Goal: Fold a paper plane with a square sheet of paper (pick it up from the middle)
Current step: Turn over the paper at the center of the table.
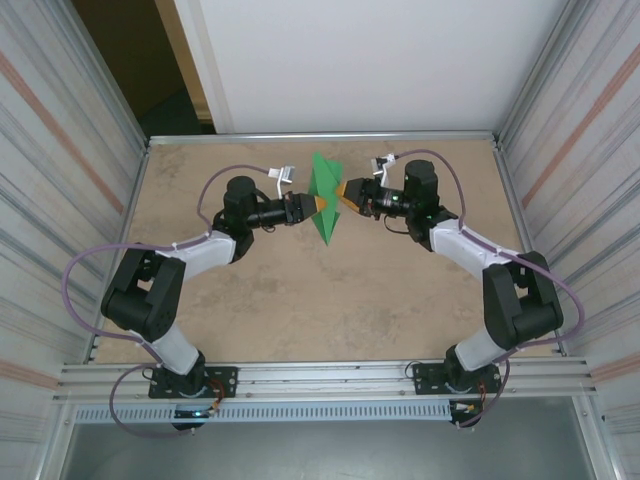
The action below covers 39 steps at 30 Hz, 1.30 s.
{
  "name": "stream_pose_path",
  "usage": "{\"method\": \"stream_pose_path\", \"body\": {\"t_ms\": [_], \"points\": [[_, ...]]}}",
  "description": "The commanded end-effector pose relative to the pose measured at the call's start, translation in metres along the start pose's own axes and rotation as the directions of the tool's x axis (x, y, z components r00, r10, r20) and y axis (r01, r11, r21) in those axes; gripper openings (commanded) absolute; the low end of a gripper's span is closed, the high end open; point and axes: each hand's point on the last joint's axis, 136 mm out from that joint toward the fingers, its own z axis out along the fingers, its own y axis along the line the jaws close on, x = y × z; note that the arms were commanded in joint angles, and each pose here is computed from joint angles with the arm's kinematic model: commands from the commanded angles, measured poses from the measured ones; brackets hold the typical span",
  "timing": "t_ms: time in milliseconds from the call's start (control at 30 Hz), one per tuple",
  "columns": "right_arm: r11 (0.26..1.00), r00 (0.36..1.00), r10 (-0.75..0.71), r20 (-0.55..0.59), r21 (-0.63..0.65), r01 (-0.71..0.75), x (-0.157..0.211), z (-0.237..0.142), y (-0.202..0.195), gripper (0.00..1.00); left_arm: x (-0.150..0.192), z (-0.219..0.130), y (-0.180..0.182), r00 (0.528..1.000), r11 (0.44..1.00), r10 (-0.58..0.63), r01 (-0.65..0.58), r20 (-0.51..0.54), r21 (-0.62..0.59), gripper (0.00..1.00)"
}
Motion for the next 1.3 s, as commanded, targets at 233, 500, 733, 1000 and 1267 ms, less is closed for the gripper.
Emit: {"method": "stream_pose_path", "body": {"t_ms": [233,500,733,1000,1267], "points": [[0.947,0.987,-0.118,0.112,0.312,0.078,-0.016,-0.052,-0.024,0.53,-0.003,-0.023,0.024,0.995,0.961,0.087,-0.096,-0.046,-0.26,0.06],[0.848,0.97,-0.205,0.133,0.519,0.108,-0.02,-0.084,-0.045,0.54,0.002,-0.062,0.063,0.942,0.656,0.154,-0.324,-0.299,-0.682,0.08],[0.823,0.963,-0.198,0.181,0.565,0.063,-0.024,-0.097,-0.057,0.62,-0.01,-0.087,0.087,0.836,0.283,0.151,-0.547,-0.527,-0.788,0.07],[0.779,0.943,-0.261,0.207,0.622,0.079,-0.025,-0.114,-0.06,0.83,-0.009,-0.09,0.123,0.75,0.02,0.048,-0.66,-0.659,-0.751,0.06],[0.766,0.943,-0.246,0.223,0.642,0.048,-0.023,-0.124,-0.069,0.85,-0.003,-0.09,0.158,0.686,-0.187,-0.076,-0.723,-0.724,-0.665,0.06]]}}
